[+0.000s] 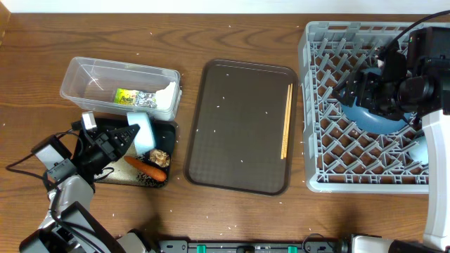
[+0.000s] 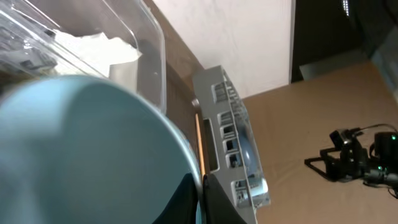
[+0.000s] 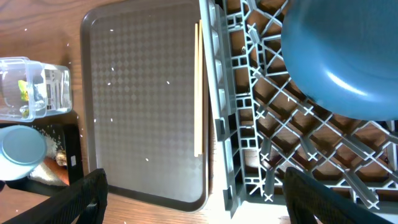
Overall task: Sort waste into correct bins and load items into the dishwasher rack
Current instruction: 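Lift the emptied bowl and swing it right toward the dish rack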
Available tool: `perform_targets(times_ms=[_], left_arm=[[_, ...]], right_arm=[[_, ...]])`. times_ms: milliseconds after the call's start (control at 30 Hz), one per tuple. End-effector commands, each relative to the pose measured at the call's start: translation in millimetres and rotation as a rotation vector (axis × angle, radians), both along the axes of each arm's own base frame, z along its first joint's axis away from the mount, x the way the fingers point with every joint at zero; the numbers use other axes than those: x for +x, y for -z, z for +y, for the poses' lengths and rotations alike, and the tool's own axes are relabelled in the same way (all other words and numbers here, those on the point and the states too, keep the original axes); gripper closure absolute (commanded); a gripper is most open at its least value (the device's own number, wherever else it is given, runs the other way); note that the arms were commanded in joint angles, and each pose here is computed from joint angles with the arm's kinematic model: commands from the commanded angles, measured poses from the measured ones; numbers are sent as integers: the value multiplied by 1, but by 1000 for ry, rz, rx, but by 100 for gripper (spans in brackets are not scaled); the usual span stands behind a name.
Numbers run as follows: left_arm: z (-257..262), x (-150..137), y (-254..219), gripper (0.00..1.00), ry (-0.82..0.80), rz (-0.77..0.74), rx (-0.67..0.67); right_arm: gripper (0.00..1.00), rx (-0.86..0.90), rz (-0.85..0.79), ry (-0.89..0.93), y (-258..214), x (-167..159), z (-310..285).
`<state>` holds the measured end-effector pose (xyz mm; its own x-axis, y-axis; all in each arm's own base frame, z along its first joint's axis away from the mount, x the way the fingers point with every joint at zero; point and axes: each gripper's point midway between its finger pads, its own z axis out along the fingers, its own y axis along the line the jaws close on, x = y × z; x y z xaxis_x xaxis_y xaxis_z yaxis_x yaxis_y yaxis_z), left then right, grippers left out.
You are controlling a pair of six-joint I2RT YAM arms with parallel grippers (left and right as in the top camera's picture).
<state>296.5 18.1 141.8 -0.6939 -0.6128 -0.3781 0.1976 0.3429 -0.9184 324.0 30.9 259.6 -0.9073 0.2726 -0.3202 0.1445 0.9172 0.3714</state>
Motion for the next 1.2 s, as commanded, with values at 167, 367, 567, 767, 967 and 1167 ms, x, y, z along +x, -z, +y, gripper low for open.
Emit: perform_targets(times_ms=[167, 367, 567, 767, 967, 1167], left_arm=[[-47, -6, -42, 94, 183, -111, -1], [-92, -7, -126, 94, 217, -400, 155], [-146, -16, -156, 94, 319, -487, 124], [-191, -9, -150, 94, 438, -469, 93], [-215, 10, -141, 94, 495, -420, 72], [-231, 31, -128, 94, 485, -346, 87]], right_arm=[[17, 1, -9, -21, -1, 1, 2], [18, -12, -31, -44, -2, 4, 2], [18, -14, -106, -34, -11, 21, 1], [18, 0, -125, 3, -14, 27, -1], [18, 0, -120, 13, -14, 26, -4], [18, -1, -122, 14, -14, 26, -5]])
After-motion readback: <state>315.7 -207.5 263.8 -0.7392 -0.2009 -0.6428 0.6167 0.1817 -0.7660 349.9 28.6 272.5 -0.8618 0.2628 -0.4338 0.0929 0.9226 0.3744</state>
